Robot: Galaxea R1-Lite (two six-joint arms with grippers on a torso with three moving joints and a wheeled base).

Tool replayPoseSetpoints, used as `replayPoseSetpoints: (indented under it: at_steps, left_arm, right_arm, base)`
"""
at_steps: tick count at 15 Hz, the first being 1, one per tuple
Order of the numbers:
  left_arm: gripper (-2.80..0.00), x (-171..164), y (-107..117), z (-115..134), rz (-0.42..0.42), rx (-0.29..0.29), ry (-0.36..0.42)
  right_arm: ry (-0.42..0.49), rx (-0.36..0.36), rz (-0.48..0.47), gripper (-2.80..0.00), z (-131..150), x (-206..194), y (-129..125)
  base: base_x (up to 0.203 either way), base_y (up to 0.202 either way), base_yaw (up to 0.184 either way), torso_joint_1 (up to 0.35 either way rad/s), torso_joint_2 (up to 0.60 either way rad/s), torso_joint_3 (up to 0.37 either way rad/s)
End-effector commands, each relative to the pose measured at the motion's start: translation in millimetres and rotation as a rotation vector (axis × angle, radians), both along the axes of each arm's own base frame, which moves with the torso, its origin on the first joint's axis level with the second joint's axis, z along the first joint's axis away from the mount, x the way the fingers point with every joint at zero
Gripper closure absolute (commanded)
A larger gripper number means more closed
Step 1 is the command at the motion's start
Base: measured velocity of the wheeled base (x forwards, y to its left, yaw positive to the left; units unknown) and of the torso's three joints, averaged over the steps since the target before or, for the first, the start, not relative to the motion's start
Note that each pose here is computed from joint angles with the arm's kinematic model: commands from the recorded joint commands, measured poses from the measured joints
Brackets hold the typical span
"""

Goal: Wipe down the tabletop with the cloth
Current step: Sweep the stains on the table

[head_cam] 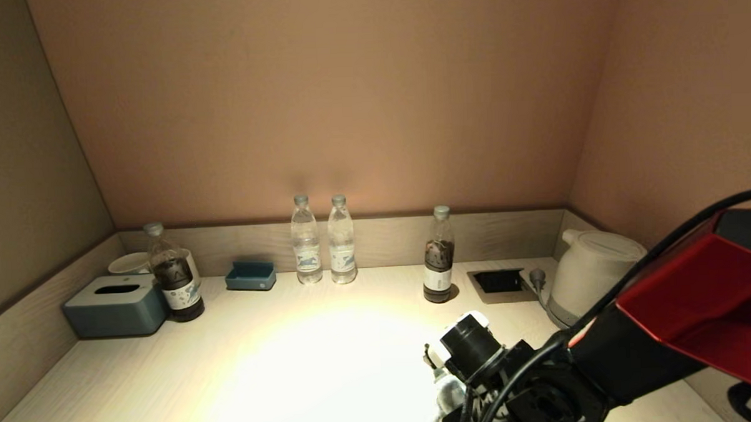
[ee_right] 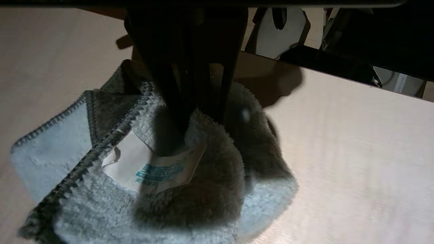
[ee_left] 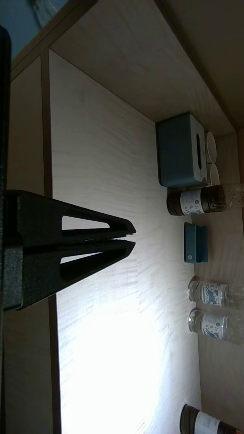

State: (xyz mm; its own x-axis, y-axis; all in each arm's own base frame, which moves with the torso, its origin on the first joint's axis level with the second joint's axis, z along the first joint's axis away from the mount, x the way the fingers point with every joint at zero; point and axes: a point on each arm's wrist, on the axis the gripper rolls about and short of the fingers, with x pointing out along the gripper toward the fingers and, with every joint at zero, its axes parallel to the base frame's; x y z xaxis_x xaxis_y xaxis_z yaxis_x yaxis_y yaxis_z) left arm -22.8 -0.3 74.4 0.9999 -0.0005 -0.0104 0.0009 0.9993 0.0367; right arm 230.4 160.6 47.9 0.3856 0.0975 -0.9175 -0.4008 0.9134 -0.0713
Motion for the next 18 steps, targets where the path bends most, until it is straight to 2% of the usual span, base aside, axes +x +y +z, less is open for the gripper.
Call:
replayPoseSetpoints:
  at_steps: [1,5,8,10,11,14,18]
  left_arm:
    - [0.0,0,0,0,0.001,0.0,0.0]
    - [0.0,0,0,0,0.001,0.0,0.0]
    - [0.0,0,0,0,0.001,0.0,0.0]
    - [0.0,0,0,0,0.001,0.0,0.0]
    - [0.0,0,0,0,0.001,0.0,0.0]
    - [0.0,0,0,0,0.001,0.0,0.0]
    - [0.0,0,0,0,0.001,0.0,0.0]
  right_arm:
    - [0.001,-0.013,-0.055,0.0,1,-1,-18]
    - [0.011,-0.035,-0.207,0.0,-4,16,-62]
    - [0.018,-0.064,-0.365,0.0,-6,36,-118]
    - [0.014,-0.079,-0.418,0.0,-6,42,-142]
    - [0.01,-0.084,-0.417,0.0,-5,43,-145]
    - [-0.013,-0.096,-0.509,0.0,3,42,-181]
    - [-0.037,-0.105,-0.567,0.0,7,52,-207]
  base:
    - [0.0,0.0,0.0,0.0,0.0,0.0]
    - [0.0,0.0,0.0,0.0,0.0,0.0]
    - [0.0,0.0,0.0,0.0,0.0,0.0]
    - [0.0,0.0,0.0,0.0,0.0,0.0]
    - [0.0,0.0,0.0,0.0,0.0,0.0]
    - [0.0,0.0,0.0,0.0,0.0,0.0]
    - [0.0,0.0,0.0,0.0,0.0,0.0]
